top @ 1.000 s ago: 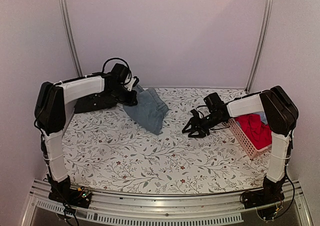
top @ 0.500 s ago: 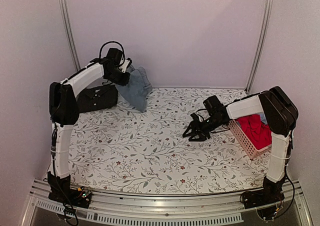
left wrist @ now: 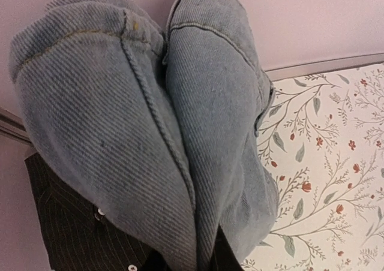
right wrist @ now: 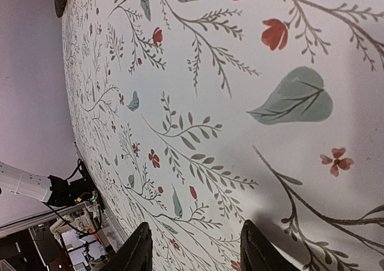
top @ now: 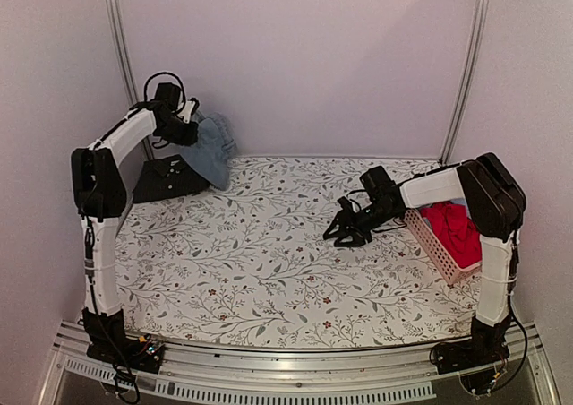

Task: Fold and stack the mixed laundry pile
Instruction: Place the square-folded skirt at the corner of the board.

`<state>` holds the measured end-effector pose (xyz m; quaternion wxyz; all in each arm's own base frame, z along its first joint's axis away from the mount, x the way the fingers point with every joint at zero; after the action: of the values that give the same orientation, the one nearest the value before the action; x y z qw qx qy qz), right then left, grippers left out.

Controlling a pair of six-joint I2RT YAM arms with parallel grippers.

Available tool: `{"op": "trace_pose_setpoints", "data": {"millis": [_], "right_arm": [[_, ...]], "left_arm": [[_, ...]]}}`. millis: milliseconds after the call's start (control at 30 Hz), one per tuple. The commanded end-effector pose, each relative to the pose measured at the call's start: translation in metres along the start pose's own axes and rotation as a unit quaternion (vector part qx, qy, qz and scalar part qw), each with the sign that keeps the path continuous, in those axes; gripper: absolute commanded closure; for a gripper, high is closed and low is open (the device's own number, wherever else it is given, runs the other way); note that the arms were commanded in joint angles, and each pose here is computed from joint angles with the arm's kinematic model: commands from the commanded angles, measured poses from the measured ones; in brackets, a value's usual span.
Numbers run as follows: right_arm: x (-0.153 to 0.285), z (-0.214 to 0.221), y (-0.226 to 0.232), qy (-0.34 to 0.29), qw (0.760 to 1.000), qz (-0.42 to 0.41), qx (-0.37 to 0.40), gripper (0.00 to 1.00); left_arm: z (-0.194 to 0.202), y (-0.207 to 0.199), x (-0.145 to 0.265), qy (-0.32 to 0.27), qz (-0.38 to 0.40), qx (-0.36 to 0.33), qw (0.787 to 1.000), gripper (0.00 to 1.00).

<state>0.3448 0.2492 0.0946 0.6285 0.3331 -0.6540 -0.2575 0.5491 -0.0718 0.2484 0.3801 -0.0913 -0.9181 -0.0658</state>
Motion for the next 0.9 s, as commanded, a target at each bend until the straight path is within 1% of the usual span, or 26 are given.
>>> {"op": "trace_pose_setpoints", "data": {"millis": [0,167,233,367,433,533,633,767,867], "right_arm": [[-0.003,-0.006,-0.003,0.006,1.000,0.000,-0.001,0.51],[-0.006,-0.008,-0.004,0.010,1.000,0.002,-0.005,0.51],[-0.005,-0.009,-0.005,0.010,1.000,0.003,-0.006,0.52],[-0.005,-0.010,-0.007,0.011,1.000,0.006,-0.009,0.52],[-0.006,-0.010,-0.008,0.012,1.000,0.008,-0.012,0.52],[-0.006,-0.010,-0.009,0.014,1.000,0.010,-0.014,0.52],[-0.007,-0.011,-0.010,0.019,1.000,0.014,-0.020,0.51],[-0.007,-0.014,-0.010,0.020,0.999,0.018,-0.022,0.52],[-0.007,-0.017,-0.009,0.018,0.999,0.021,-0.023,0.52]], "left_arm": [[-0.027,0.026,0.043,-0.079,0.031,0.030,0.996,1.00],[-0.013,0.057,0.042,-0.086,0.047,0.068,0.993,1.00],[-0.002,0.078,0.039,-0.086,0.047,0.085,0.992,1.00],[0.036,0.115,0.016,-0.060,0.052,0.119,0.990,1.00],[0.056,0.129,0.001,-0.042,0.060,0.146,0.987,1.00],[0.077,0.149,-0.020,-0.034,0.058,0.166,0.984,1.00],[0.089,0.160,-0.041,-0.018,0.055,0.174,0.983,1.00],[0.103,0.165,-0.069,0.012,0.054,0.186,0.981,1.00],[0.101,0.162,-0.069,0.011,0.057,0.185,0.981,1.00]]}}
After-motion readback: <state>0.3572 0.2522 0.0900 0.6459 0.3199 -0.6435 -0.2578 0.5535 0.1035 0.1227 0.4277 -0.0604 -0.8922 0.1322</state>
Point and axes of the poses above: each gripper's point midway between its finger pads, its own x axis back along the fingers, its own y axis along the line the jaws close on, z = x × y, the point moved 9 cm from there along x, back along the fingers, and after that the axes turned 1 degree about x, right-handed, at the moved point
